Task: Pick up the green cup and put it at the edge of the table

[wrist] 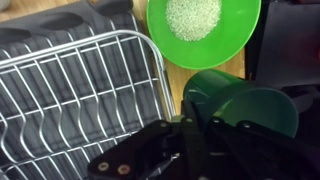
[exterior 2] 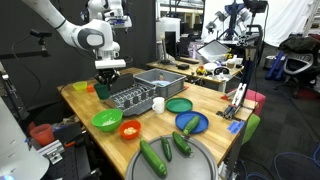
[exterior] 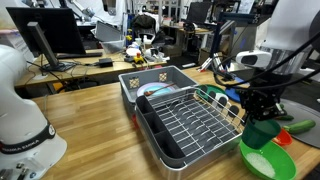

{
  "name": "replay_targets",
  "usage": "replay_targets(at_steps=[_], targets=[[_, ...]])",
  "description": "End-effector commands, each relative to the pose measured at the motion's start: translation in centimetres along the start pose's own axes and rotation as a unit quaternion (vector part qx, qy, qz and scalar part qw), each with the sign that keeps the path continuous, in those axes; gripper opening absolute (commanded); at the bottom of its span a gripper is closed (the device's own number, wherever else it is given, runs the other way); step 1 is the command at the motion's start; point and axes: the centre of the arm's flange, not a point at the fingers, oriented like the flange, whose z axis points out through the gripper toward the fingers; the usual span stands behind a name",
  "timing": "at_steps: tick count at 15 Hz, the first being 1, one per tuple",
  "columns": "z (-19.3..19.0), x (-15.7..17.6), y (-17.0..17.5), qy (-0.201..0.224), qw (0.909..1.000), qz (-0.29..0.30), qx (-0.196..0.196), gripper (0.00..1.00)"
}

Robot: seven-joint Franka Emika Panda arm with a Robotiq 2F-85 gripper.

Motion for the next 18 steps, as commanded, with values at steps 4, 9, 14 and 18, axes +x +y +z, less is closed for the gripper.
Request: replay_targets(at_steps=[4, 9, 14, 18], targets=[[1.5, 0.8, -1.0, 0.005, 0.9970, -0.067, 0.039, 0.05], [1.4, 0.9, -0.9, 0.005, 0.9963, -0.075, 0.041, 0.05], [2.5, 3.3, -1.1, 0.010, 0.9928, -0.114, 0.037, 0.01], [5.0, 8.4, -2.2, 0.003, 0.9801, -0.194, 0.043, 0.01]])
